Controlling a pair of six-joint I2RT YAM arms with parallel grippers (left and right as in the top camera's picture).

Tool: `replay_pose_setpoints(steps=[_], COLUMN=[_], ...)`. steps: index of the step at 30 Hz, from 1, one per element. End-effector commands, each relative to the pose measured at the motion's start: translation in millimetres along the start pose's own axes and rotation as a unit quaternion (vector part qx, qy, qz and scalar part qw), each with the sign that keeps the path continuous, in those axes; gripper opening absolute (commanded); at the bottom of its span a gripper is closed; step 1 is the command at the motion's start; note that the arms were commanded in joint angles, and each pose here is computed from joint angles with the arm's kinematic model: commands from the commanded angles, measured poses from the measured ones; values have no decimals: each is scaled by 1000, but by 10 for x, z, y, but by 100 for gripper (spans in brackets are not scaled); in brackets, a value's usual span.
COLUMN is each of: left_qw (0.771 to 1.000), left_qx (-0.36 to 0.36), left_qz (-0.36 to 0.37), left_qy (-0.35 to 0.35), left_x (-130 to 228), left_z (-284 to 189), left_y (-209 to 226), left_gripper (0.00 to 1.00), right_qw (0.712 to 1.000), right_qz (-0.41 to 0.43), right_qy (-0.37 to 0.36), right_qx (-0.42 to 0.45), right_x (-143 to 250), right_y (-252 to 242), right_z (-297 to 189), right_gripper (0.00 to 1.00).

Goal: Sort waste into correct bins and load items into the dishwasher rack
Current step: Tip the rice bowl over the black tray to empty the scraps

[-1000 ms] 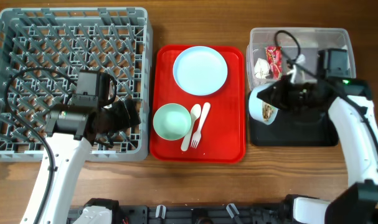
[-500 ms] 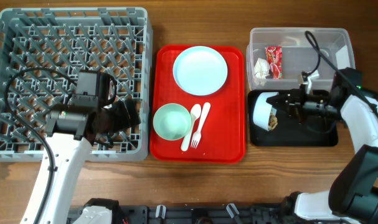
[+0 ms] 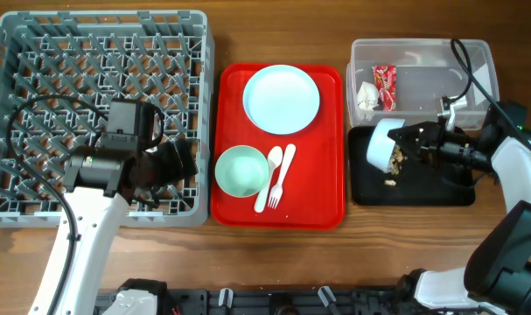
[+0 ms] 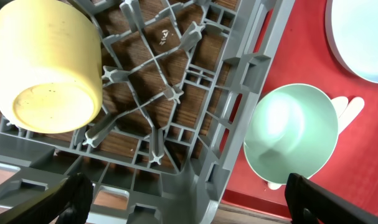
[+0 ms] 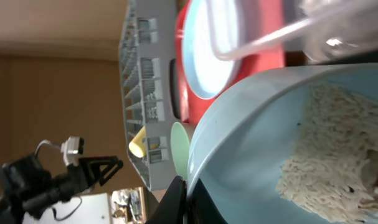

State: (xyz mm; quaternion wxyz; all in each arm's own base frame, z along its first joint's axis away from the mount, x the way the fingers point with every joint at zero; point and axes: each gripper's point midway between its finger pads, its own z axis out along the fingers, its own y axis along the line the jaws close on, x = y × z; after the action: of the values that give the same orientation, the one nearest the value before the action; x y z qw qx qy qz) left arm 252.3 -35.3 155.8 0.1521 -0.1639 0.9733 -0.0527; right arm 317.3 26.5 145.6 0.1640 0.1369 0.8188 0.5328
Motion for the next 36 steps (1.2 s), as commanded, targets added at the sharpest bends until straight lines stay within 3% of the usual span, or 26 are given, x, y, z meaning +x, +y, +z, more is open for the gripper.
replay_pose_setpoints(steps=[1,8,24,32,36], left_qw=[1000,1000,1000,1000,1000], left_qx=[-9,-10,-9,-9,-9], left_qz=[-7,-5,-3,-3,-3], left_qy=[-2,-2,-2,-2,-2], left_x=[-17,-17,-18,-17,-17], left_z=[16,16,16,16,16], left_y=[39,40,39,39,39], left_gripper=[100,100,100,100,100], right_qw=[996,986,989,991,994], right_qz=[-49,-57,-70,-52,1], right_qy=[-8,-21,-23,-25,-23], right_qx=[-78,-156,-129,-121,-111], right_x=[-20,-61,-114,-183,-230], right_y=[233,495,404,380,342], right_z=[-10,-75,-49,-45,-38], right_gripper=[4,4,4,4,4])
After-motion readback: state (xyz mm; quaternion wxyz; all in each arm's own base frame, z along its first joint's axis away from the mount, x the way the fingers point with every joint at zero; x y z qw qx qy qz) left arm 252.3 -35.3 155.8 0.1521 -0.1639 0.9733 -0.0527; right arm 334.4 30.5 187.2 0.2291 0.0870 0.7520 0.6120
